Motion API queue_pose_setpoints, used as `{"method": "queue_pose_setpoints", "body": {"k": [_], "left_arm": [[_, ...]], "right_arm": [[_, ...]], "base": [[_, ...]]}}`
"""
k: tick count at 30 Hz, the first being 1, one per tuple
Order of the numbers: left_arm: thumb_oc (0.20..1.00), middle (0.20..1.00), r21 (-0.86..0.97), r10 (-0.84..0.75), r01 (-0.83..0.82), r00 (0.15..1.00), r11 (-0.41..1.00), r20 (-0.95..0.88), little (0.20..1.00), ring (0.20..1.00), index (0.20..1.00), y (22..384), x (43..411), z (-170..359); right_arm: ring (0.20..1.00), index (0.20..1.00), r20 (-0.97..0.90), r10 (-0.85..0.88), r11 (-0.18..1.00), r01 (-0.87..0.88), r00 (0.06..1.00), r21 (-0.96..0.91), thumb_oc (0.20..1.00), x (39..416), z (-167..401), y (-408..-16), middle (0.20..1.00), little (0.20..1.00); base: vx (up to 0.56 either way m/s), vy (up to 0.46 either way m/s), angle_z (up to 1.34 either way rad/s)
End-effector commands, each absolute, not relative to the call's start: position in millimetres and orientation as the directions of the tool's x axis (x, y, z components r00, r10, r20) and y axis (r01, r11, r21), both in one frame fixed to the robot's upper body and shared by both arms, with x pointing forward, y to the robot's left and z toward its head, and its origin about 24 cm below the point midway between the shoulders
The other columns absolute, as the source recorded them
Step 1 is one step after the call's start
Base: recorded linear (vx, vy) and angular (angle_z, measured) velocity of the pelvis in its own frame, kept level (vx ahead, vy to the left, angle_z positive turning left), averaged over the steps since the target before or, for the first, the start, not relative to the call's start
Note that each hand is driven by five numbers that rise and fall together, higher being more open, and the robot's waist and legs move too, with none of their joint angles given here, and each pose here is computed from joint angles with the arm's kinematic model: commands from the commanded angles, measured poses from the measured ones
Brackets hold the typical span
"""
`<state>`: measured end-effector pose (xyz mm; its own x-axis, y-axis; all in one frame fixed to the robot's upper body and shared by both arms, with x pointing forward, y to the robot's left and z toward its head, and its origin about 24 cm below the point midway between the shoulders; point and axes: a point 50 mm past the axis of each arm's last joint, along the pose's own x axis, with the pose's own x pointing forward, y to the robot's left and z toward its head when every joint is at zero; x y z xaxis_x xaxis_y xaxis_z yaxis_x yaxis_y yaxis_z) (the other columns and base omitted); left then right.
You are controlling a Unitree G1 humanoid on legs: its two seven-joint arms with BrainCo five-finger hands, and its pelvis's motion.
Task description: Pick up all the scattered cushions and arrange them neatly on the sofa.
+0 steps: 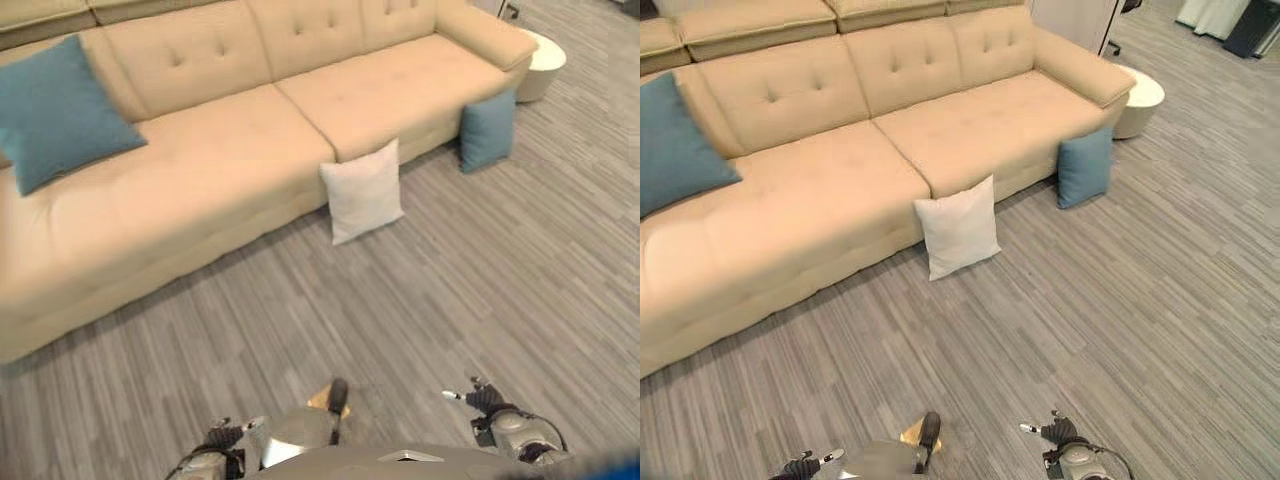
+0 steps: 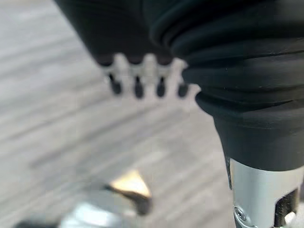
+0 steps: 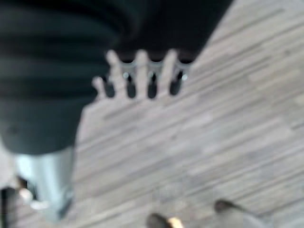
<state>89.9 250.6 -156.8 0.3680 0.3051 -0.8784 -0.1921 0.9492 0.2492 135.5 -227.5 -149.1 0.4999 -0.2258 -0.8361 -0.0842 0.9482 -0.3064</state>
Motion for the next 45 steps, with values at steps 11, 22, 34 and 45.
{"method": "queue_pose_setpoints", "body": {"k": [11,22,34,45], "left_arm": [[1.0,1.0,0.28,0.328,-0.179,0.369,0.943,-0.869,1.0,1.0,1.0,260,95,-154],[1.0,1.0,0.256,0.295,-0.149,0.409,0.955,-0.863,1.0,1.0,1.0,250,109,-153],[1.0,1.0,0.249,0.289,-0.156,0.354,0.956,-0.889,1.0,1.0,1.0,248,88,-159],[1.0,1.0,0.271,0.309,-0.15,0.401,0.951,-0.862,1.0,1.0,1.0,257,104,-152]], "right_arm": [[1.0,1.0,-0.791,-0.233,0.94,-0.076,0.566,-0.332,1.0,159,-137,-235,1.0,1.0],[1.0,1.0,-0.785,-0.279,0.938,-0.018,0.553,-0.346,1.0,152,-136,-250,1.0,1.0],[1.0,1.0,-0.79,-0.252,0.943,-0.041,0.559,-0.33,1.0,152,-138,-243,1.0,1.0],[1.0,1.0,-0.774,-0.222,0.947,-0.06,0.593,-0.317,1.0,166,-134,-235,1.0,1.0]], "base": [[0.31,-0.059,0.05],[0.24,-0.191,0.43],[0.26,0.032,0.03],[0.16,0.002,0.11]]}}
